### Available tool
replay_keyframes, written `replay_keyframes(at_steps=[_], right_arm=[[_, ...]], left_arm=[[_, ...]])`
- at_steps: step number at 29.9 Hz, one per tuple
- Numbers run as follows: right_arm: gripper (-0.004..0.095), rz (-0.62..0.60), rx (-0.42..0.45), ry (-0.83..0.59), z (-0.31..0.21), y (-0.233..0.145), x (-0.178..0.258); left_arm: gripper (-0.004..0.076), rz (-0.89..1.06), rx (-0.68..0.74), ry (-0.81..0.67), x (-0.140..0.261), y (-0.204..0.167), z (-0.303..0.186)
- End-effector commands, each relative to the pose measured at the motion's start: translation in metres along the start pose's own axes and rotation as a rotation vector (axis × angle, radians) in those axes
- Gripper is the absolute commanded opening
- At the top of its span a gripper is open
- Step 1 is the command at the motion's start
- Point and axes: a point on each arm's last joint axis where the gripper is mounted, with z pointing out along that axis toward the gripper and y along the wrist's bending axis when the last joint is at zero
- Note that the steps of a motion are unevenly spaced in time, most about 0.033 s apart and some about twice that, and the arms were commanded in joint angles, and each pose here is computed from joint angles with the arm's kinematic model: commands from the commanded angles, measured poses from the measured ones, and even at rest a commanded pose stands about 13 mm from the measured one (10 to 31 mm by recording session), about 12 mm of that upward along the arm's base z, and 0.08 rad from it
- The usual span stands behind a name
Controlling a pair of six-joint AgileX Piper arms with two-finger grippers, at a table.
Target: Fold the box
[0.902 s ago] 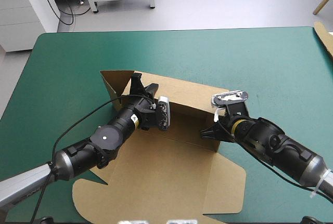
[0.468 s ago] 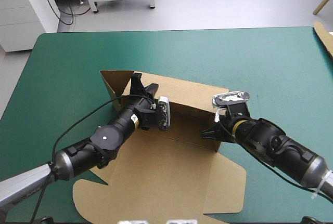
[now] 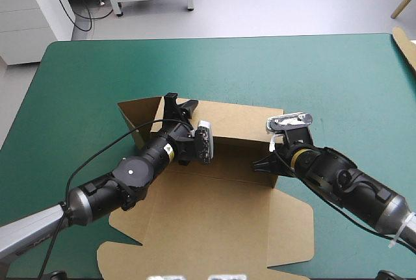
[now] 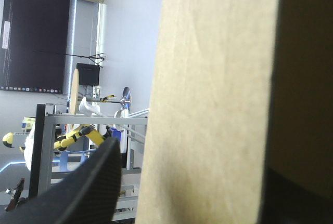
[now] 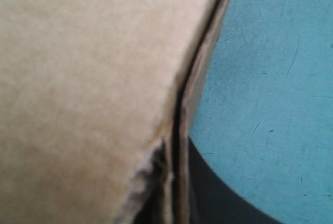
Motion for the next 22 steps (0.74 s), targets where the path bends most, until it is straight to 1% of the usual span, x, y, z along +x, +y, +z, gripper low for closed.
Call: replay_keyframes(at_steps=[1,6,11,16,22], right_arm=[[-0.0020,-0.002,-0.010,-0.109,-0.010,-0.007,-0.016],[-0.0020,0.036,0.023,-0.132,-0.007,-0.021,-0.022],[-0.0020,0.021,0.033,-0.156,-0.007,-0.027,-0.026],[-0.0020,0.013,0.055,-0.140,0.000,-0.030,-0.029],[-0.0020,-0.013,0.059,-0.129,0.003,-0.027,-0.041]], left_arm=[[0.0463,-0.051,-0.076,-0.018,-0.006,0.019,-0.017],[0.0463,-0.065,-0.118,-0.073,-0.024,0.023,-0.040],[0.0463,-0.093,-0.112,-0.104,-0.038,0.018,-0.053],[0.0463,-0.071,-0.133,-0.099,-0.053,0.011,-0.064],[0.0463,-0.044,-0.179,-0.062,-0.066,0.005,-0.079]])
